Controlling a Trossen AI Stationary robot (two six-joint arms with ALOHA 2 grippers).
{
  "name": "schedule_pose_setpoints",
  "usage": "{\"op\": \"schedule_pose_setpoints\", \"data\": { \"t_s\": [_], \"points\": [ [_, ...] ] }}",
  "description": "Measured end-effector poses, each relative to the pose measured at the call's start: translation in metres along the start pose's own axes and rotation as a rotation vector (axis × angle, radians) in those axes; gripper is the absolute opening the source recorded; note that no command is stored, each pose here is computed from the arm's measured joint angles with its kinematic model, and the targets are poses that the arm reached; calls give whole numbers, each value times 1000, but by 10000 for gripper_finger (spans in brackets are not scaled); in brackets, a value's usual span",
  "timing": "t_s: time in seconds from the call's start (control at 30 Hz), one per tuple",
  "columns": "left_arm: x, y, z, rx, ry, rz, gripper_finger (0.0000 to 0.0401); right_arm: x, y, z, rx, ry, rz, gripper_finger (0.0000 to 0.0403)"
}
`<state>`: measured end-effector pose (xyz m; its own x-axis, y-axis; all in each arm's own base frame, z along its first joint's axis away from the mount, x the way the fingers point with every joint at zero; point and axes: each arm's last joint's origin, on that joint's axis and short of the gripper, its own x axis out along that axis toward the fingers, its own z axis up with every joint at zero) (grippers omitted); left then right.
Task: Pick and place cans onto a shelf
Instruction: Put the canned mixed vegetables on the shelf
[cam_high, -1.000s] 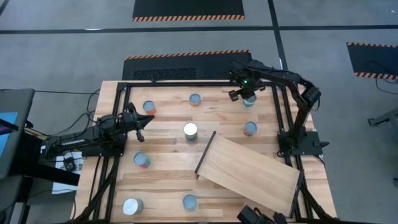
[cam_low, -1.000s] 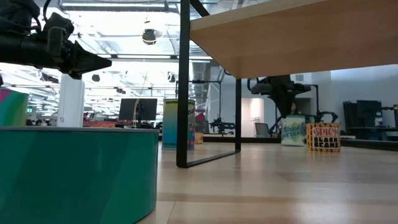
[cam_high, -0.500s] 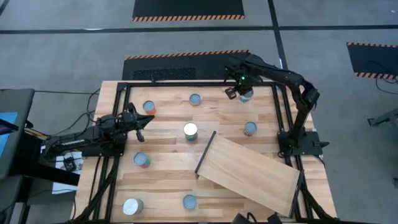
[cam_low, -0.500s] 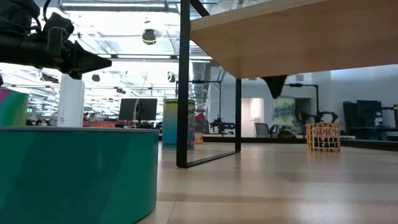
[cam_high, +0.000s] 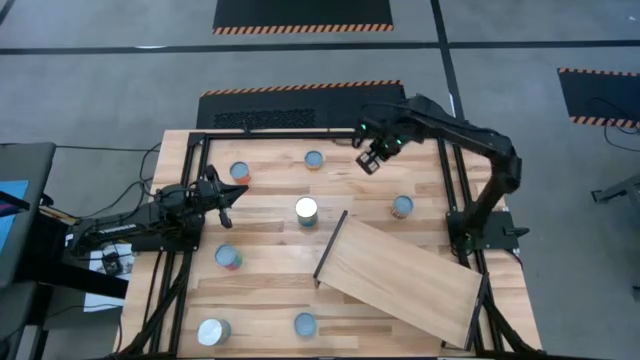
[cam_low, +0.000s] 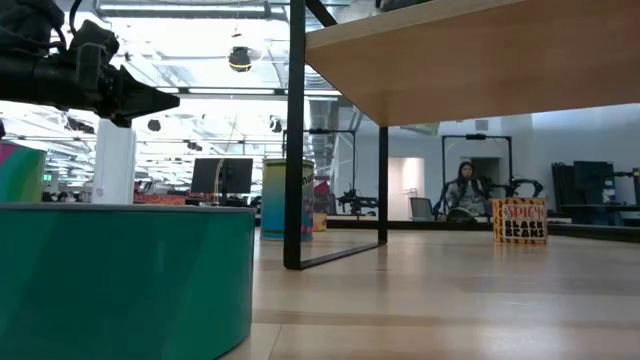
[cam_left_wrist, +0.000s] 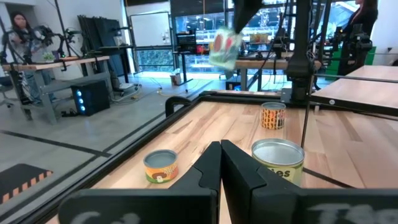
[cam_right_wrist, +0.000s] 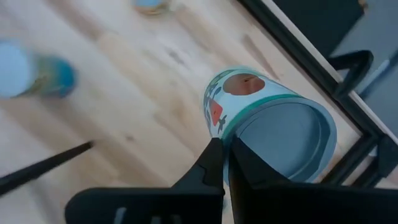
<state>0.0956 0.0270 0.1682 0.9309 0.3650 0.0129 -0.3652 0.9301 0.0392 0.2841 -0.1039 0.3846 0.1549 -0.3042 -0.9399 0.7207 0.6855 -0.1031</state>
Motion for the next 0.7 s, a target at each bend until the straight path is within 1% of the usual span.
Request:
{"op": "schedule_pose_setpoints", "data": {
  "t_s": [0.1,0.23,0.3,0.4,0.53,0.7],
  "points": [
    [0,0,0,0,0,0,0,-24,11,-22,-33,-34,12,17],
    [0,0,0,0,0,0,0,-56,23,-51,-41,-112,97,17],
    [0,0,0,0,0,0,0,-67,30,-65,-52,-129,131,16],
    [0,0,0,0,-1,0,0,-75,43,-83,-92,-142,167,15],
    [0,0,0,0,-1,0,0,-82,61,-107,-148,-116,223,16],
    [0,0,0,0,-1,0,0,-89,78,-134,-166,-73,282,15]
  ]
}}
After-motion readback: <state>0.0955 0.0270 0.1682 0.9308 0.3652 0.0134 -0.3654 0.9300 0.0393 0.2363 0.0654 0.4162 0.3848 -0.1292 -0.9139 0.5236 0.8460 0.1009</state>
